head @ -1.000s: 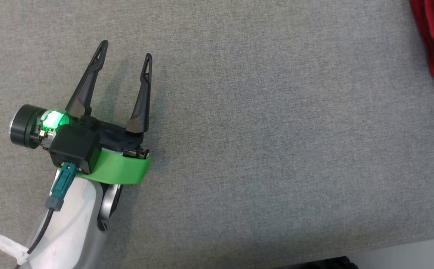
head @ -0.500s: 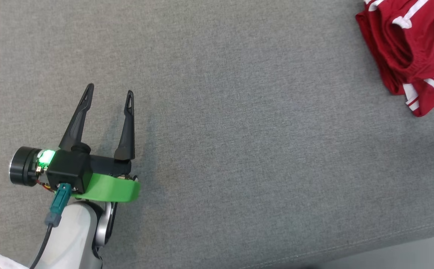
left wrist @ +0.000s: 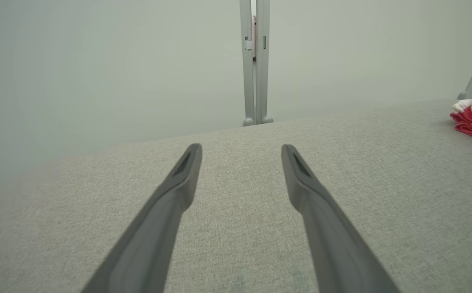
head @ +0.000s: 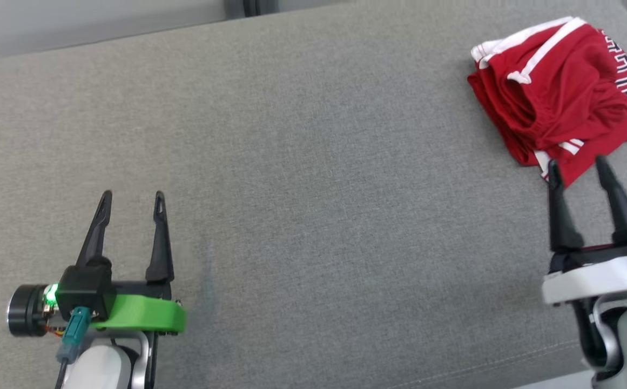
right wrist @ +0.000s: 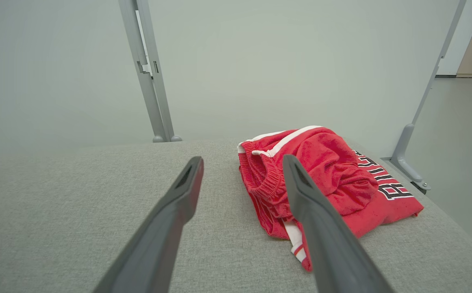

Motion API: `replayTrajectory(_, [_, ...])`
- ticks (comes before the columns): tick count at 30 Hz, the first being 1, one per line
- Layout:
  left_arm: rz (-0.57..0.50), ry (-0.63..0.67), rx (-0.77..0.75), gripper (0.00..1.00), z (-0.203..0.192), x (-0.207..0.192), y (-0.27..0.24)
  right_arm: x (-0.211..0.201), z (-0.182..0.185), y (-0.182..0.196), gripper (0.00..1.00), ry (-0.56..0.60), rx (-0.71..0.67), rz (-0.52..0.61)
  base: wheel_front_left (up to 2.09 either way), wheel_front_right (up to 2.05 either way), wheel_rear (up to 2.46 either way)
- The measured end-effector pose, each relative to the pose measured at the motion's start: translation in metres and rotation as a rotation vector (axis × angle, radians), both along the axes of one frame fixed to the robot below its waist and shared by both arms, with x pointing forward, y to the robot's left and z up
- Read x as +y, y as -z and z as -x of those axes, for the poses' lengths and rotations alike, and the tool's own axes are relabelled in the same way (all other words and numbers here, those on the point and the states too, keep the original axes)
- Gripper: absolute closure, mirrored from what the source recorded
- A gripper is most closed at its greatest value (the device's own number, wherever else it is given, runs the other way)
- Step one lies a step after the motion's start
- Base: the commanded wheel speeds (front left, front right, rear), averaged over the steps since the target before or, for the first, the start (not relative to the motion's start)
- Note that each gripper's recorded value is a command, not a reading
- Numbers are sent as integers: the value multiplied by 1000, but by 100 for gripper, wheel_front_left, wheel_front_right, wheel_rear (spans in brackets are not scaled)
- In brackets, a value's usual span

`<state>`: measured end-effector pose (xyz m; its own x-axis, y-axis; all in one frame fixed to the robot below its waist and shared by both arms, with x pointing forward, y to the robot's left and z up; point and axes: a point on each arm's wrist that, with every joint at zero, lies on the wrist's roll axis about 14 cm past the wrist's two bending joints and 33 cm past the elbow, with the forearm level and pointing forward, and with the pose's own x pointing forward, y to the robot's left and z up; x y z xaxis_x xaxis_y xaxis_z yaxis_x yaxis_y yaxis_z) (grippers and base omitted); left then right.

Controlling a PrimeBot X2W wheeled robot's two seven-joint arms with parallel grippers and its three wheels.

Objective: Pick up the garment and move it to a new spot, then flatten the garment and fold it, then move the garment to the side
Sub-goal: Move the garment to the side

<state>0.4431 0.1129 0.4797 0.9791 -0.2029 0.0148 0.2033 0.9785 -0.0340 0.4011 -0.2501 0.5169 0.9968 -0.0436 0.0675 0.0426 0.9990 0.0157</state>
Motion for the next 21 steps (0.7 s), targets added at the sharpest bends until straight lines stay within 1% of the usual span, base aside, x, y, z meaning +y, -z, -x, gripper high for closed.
replayTrajectory(3, [-6,-44,5,0,10,14,-2,19,5,-5,0,-41,-13,-23,0,0,0])
replayTrajectory(9, [-19,-138,24,0,34,45,-1,49,11,-5,0,-115,5,-45,0,0,0])
replayTrajectory(15, [-25,-185,30,0,60,62,-2,63,22,-10,0,-156,14,-45,0,0,0])
replayTrajectory(21, [-27,-203,21,0,79,68,-7,70,38,-12,0,-179,24,-42,0,0,0])
